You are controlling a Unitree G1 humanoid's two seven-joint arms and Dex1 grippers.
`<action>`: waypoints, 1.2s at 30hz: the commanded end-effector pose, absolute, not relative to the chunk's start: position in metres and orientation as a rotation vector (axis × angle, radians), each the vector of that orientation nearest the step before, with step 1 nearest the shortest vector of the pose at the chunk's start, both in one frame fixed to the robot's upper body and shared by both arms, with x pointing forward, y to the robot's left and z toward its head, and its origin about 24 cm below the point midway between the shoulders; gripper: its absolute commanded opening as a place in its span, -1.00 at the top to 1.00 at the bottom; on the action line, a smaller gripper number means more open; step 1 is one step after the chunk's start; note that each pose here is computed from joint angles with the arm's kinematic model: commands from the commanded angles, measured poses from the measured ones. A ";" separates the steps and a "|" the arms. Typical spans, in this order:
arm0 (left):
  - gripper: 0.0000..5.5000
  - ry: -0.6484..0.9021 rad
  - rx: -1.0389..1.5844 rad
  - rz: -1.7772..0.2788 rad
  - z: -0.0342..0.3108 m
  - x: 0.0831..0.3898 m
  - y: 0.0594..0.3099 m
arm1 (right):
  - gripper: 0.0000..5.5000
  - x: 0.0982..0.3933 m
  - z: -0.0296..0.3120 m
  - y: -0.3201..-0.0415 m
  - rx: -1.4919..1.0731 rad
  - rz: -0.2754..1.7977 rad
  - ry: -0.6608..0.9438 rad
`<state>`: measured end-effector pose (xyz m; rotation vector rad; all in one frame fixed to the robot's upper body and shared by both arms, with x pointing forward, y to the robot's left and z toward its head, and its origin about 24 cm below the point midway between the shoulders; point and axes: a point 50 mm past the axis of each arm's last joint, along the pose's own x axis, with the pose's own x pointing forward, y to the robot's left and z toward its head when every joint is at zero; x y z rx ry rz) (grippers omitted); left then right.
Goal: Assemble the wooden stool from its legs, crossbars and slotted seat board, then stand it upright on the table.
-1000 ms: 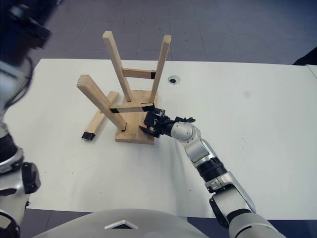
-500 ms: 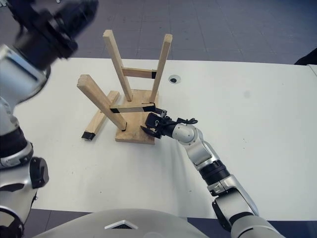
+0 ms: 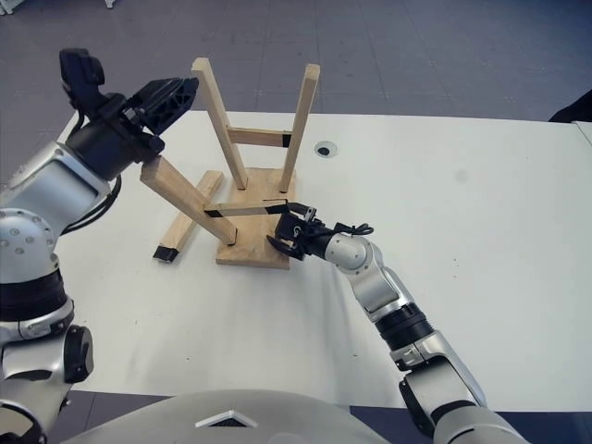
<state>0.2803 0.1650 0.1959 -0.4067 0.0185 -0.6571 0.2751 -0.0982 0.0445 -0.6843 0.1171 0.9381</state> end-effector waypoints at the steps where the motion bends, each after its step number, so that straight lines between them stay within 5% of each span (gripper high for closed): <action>1: 0.12 0.460 -0.394 -0.516 0.106 0.280 0.172 | -0.34 0.257 -0.004 -0.134 -0.758 0.912 0.437; 8: 0.12 -0.091 -0.450 -0.662 0.245 0.301 0.182 | -0.34 0.252 -0.008 -0.135 -0.763 0.931 0.463; 11: 0.12 -0.291 -0.495 -0.610 0.282 0.299 0.208 | -0.34 0.254 -0.008 -0.134 -0.758 0.921 0.461; 16: 0.12 -0.051 -0.247 -0.294 0.191 0.278 0.266 | -0.34 0.264 0.033 -0.125 -0.529 0.817 0.244; 22: -0.10 0.278 -0.042 -0.320 0.087 0.218 0.262 | -0.34 0.253 0.078 -0.130 -0.373 0.732 0.063; 36: -0.18 0.533 0.109 -0.356 0.019 0.208 0.245 | -0.34 0.247 0.069 -0.176 -0.370 0.558 0.191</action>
